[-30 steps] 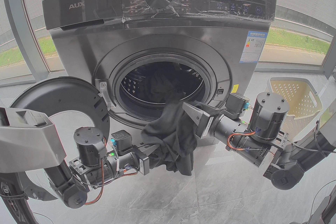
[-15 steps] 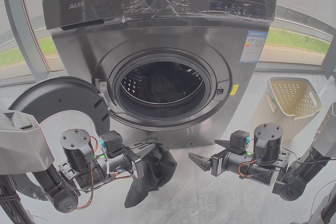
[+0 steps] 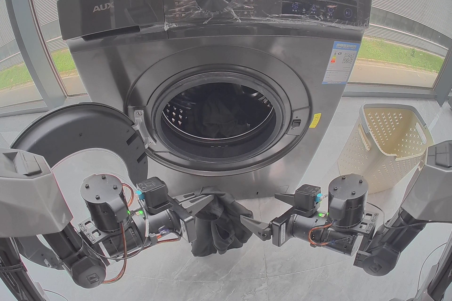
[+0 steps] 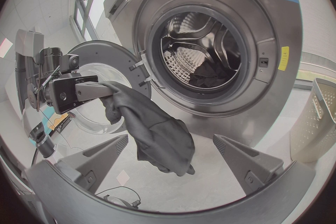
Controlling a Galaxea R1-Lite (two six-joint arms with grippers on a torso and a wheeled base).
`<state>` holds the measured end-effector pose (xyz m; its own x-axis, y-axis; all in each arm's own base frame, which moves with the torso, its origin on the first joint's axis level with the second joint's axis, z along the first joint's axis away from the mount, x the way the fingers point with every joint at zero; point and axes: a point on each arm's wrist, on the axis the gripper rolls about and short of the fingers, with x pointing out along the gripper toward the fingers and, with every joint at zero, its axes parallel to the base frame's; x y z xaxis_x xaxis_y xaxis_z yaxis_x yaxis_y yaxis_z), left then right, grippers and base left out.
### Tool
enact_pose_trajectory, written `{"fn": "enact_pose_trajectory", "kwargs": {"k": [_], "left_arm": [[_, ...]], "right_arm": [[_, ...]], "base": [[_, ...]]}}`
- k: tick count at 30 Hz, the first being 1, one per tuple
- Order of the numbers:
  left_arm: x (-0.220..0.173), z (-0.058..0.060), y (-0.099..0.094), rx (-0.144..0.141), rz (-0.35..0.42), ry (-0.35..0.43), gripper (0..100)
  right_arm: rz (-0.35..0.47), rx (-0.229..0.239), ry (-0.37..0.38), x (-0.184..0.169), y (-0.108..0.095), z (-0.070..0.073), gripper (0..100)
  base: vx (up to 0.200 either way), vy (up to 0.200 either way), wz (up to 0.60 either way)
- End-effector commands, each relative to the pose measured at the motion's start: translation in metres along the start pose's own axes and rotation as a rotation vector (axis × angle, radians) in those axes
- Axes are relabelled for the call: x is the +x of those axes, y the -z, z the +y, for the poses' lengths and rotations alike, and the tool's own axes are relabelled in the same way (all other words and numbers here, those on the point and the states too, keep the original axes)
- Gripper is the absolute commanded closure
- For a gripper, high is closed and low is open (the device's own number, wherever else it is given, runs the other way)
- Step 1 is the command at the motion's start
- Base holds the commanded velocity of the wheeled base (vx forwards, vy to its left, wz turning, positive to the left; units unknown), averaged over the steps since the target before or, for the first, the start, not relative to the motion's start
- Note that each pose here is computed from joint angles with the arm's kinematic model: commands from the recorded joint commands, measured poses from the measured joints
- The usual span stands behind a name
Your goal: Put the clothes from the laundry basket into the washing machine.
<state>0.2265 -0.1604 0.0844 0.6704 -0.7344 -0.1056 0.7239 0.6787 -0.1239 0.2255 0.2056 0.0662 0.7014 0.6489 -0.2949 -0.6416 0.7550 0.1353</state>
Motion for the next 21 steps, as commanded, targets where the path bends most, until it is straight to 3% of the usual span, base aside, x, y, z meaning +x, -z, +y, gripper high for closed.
{"fn": "enact_pose_trajectory", "kwargs": {"k": [1,10,21], "left_arm": [[0.001,0.000,0.001,0.000,0.002,0.000,100],[0.002,-0.004,0.001,0.003,0.002,0.017,100],[0.003,-0.007,0.001,0.003,0.004,0.028,100]], "right_arm": [[0.013,-0.008,-0.025,0.005,0.006,0.006,0],[-0.060,-0.010,-0.036,0.033,-0.001,0.009,0],[-0.072,-0.011,-0.041,0.048,0.006,0.008,0]], "base": [[0.000,0.000,0.00],[0.000,0.000,0.00],[0.000,0.000,0.00]]}}
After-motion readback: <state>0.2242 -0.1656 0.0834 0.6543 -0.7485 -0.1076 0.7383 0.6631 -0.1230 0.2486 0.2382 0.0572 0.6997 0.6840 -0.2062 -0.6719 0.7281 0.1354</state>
